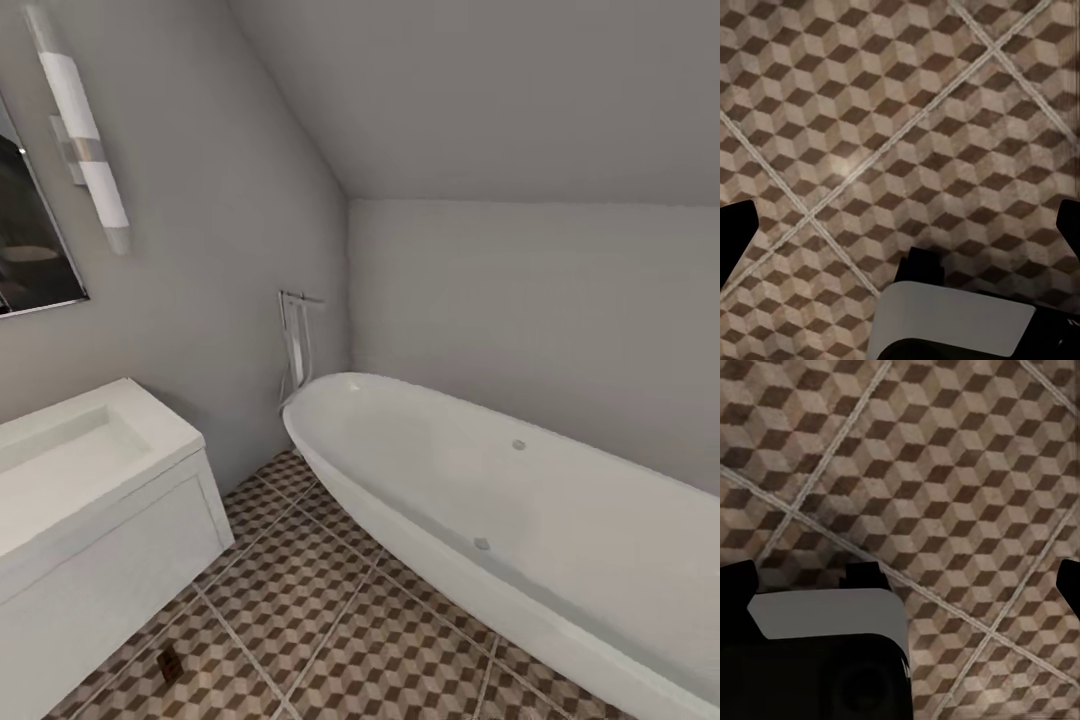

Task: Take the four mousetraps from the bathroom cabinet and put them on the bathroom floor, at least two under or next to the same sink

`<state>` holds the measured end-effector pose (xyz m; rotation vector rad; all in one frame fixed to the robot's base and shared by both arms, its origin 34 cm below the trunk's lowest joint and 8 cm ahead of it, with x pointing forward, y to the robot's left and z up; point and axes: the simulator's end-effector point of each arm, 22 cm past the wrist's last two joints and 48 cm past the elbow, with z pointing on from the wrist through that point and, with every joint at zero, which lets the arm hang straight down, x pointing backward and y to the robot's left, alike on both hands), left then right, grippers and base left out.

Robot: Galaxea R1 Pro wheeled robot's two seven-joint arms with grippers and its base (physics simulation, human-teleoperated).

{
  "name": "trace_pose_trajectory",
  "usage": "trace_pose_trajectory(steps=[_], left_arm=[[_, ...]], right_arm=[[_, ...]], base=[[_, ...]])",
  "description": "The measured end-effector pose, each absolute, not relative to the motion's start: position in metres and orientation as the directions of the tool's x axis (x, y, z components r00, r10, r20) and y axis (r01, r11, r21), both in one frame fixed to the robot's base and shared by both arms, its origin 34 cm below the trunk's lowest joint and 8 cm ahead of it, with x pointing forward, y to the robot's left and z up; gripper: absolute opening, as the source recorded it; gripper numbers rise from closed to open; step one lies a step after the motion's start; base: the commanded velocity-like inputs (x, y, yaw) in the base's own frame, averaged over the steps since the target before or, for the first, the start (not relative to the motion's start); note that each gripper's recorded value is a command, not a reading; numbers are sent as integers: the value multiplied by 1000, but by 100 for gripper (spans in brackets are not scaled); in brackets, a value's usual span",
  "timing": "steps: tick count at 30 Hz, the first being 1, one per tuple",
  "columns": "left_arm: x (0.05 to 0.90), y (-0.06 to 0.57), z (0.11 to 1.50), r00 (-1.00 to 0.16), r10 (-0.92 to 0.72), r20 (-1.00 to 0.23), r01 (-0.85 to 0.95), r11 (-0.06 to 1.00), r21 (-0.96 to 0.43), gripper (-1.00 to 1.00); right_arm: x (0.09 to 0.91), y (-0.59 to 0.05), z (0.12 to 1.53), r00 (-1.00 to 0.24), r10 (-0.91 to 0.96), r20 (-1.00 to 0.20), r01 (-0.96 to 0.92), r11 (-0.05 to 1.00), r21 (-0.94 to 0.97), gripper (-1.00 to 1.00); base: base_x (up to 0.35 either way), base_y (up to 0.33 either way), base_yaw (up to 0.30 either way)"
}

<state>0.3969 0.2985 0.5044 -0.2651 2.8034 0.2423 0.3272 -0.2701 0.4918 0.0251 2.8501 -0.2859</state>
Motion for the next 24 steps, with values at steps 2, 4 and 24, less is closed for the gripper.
trace_pose_trajectory(steps=[2, 4, 24], left_arm=[[398, 298, 505, -933, -155, -325, -208, 969, 136, 100], [398, 298, 505, -933, -155, -326, -208, 969, 136, 100], [396, 297, 504, -934, -154, -323, -206, 969, 136, 100]], right_arm=[[328, -270, 492, -961, -10, -275, 45, 980, -193, 100], [328, -270, 492, -961, -10, -276, 45, 980, -193, 100], [326, -269, 492, -962, -10, -271, 44, 980, -193, 100]], base=[[0, 0, -261], [0, 0, -262], [0, 0, -170]])
